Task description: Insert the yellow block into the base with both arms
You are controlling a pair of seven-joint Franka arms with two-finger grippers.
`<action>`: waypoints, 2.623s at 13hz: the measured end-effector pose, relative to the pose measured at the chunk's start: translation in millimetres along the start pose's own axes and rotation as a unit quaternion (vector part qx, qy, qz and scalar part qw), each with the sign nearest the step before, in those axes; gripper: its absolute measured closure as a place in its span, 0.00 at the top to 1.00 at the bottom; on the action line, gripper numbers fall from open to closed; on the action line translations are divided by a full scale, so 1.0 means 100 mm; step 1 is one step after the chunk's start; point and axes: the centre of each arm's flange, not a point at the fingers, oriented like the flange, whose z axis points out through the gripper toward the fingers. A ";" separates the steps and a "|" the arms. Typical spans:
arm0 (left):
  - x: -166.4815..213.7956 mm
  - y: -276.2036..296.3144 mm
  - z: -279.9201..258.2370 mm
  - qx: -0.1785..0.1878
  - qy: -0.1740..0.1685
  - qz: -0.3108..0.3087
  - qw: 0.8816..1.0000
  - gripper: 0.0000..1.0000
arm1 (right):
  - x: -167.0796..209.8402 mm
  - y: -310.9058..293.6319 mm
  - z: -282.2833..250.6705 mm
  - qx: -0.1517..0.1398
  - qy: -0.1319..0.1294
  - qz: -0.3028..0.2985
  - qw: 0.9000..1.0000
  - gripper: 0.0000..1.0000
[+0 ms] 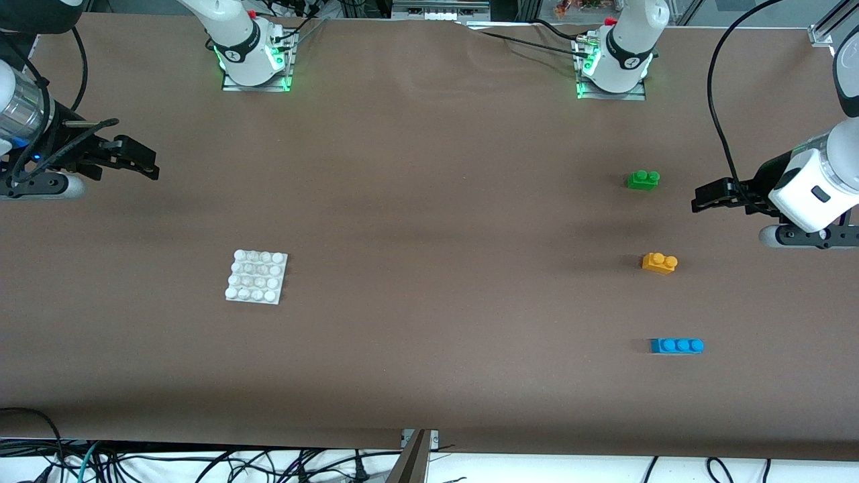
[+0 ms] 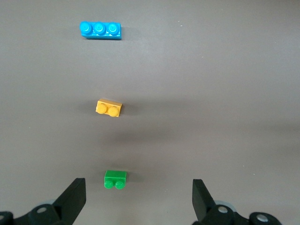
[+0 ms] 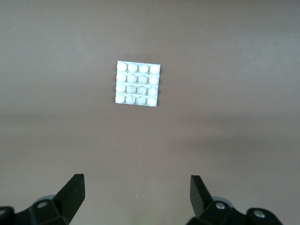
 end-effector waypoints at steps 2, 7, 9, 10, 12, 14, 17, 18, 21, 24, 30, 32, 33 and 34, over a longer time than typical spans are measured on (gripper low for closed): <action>0.00 0.00 0.00 0.000 0.000 0.000 1.000 1.00 | 0.01 0.00 0.01 0.000 -0.001 0.000 1.000 1.00; 0.00 0.00 0.00 0.000 0.000 0.000 1.000 1.00 | 0.01 0.01 0.04 -0.001 -0.003 0.000 1.000 1.00; 0.00 0.00 0.00 0.000 0.000 0.000 1.000 1.00 | 0.01 0.01 0.04 -0.001 -0.003 0.000 1.000 1.00; 0.00 0.00 0.00 0.000 0.000 0.000 1.000 1.00 | 0.01 0.01 0.04 -0.001 -0.003 0.000 1.000 1.00; 0.00 0.00 0.00 0.000 0.000 0.000 1.000 1.00 | 0.01 0.01 0.03 -0.001 -0.003 0.000 1.000 1.00; 0.00 0.00 0.00 0.000 0.000 0.000 1.000 1.00 | 0.01 0.01 0.03 -0.001 -0.003 0.000 1.000 1.00; 0.00 0.00 0.00 0.000 0.000 0.000 1.000 1.00 | 0.00 0.01 0.03 -0.001 -0.003 0.000 1.000 1.00; 0.00 0.00 0.00 0.000 0.000 0.001 1.000 1.00 | 0.00 0.01 0.03 -0.001 -0.003 0.000 1.000 1.00; 0.00 0.00 0.00 0.000 0.000 0.001 1.000 1.00 | 0.00 0.01 0.03 -0.001 -0.002 -0.001 1.000 1.00; 0.00 0.00 0.00 0.000 0.000 0.001 1.000 1.00 | 0.00 0.00 0.03 -0.001 -0.002 -0.002 1.000 1.00; 0.00 0.00 0.00 0.000 0.000 0.001 1.000 1.00 | 0.01 0.00 0.02 -0.001 0.003 -0.002 1.000 1.00; 0.00 0.00 0.00 0.000 0.000 0.001 1.000 1.00 | 0.02 0.00 0.01 -0.001 0.006 -0.002 1.000 1.00; 0.00 0.00 0.00 0.000 0.000 0.001 1.000 1.00 | 0.03 0.00 0.01 -0.001 0.008 -0.002 1.000 1.00; 0.00 0.00 0.00 0.000 0.000 0.001 1.000 1.00 | 0.03 0.00 0.02 0.000 0.010 -0.002 1.000 1.00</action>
